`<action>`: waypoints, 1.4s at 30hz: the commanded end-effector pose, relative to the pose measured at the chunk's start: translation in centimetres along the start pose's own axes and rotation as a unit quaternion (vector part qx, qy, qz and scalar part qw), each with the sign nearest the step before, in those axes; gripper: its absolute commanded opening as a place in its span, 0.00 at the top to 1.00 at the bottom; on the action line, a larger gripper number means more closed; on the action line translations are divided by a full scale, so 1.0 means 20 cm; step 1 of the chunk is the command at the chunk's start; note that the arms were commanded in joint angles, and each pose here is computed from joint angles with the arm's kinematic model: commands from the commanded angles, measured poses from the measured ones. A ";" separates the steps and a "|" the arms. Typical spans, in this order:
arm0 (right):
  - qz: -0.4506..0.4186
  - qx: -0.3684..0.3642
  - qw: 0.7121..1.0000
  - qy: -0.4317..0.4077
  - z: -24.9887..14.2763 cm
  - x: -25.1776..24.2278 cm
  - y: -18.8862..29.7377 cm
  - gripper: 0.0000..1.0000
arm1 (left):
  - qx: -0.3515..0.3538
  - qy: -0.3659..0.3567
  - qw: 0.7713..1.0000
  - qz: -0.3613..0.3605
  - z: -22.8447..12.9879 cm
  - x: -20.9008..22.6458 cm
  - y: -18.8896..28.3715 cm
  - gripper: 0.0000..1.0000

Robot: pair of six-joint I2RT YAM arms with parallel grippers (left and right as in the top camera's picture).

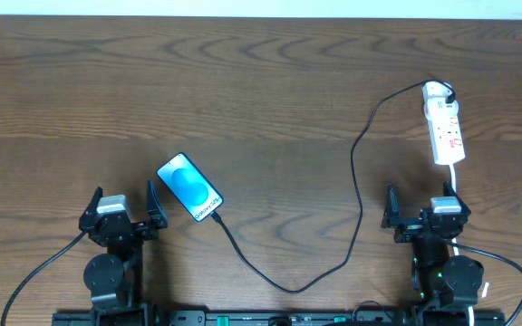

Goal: Plug charger to phone and switch on socket

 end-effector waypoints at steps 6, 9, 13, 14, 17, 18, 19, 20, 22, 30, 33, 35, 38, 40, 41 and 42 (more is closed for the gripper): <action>-0.006 0.000 1.000 -0.006 0.00 0.00 0.00 0.01 | 0.026 -0.004 0.999 -0.029 -0.05 -0.04 0.00 0.08; -0.006 0.000 1.000 -0.006 0.00 0.00 0.00 0.01 | 0.026 -0.004 0.999 -0.029 -0.05 -0.04 0.00 0.08; -0.006 0.000 1.000 -0.006 0.00 0.00 0.00 0.01 | 0.026 -0.004 0.999 -0.029 -0.05 -0.04 0.00 0.08; -0.006 0.000 1.000 -0.006 0.00 0.00 0.00 0.01 | 0.026 -0.004 0.999 -0.029 -0.05 -0.04 0.00 0.08; -0.006 0.000 1.000 -0.006 0.00 0.00 0.00 0.01 | 0.026 -0.004 0.999 -0.029 -0.05 -0.04 0.00 0.08; -0.006 0.000 1.000 -0.006 0.00 0.00 0.00 0.01 | 0.026 -0.004 0.999 -0.029 -0.05 -0.04 0.00 0.08; -0.006 0.000 1.000 -0.006 0.00 0.00 0.00 0.01 | 0.026 -0.004 0.999 -0.029 -0.05 -0.04 0.00 0.07; -0.006 0.000 1.000 -0.006 0.00 0.00 0.00 0.01 | 0.026 -0.004 0.999 -0.029 -0.05 -0.04 0.00 0.08; -0.006 0.000 1.000 -0.006 0.00 0.00 0.00 0.01 | 0.026 -0.004 0.999 -0.029 -0.05 -0.04 0.00 0.07; -0.006 0.000 1.000 -0.006 0.00 0.00 0.00 0.01 | 0.026 -0.004 0.999 -0.029 -0.05 -0.04 0.00 0.07; -0.006 0.000 1.000 -0.006 0.00 0.00 0.00 0.01 | 0.026 -0.004 0.999 -0.029 -0.05 -0.04 0.00 0.08; -0.006 0.000 1.000 -0.006 0.00 0.00 0.00 0.01 | 0.026 -0.004 0.999 -0.029 -0.05 -0.04 0.00 0.07; -0.006 0.000 1.000 -0.006 0.00 0.00 0.00 0.01 | 0.026 -0.004 0.999 -0.029 -0.05 -0.04 0.00 0.08; -0.006 0.000 1.000 -0.006 0.00 0.00 0.00 0.01 | 0.026 -0.004 0.999 -0.029 -0.05 -0.04 0.00 0.08; -0.006 0.000 1.000 -0.006 0.00 0.00 0.00 0.01 | 0.026 -0.004 0.999 -0.029 -0.05 -0.04 0.00 0.08; -0.006 0.000 1.000 -0.006 0.00 0.00 0.00 0.01 | 0.026 -0.004 0.999 -0.029 -0.05 -0.04 0.00 0.08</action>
Point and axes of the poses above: each gripper's point midway between its finger pads, its own y axis back along the fingers, its own x axis along the line the jaws close on, z = x × y, the point moved 10 cm from there along y, back along the fingers, and after that the axes turned 2 degrees about y, right-handed, at the moved point
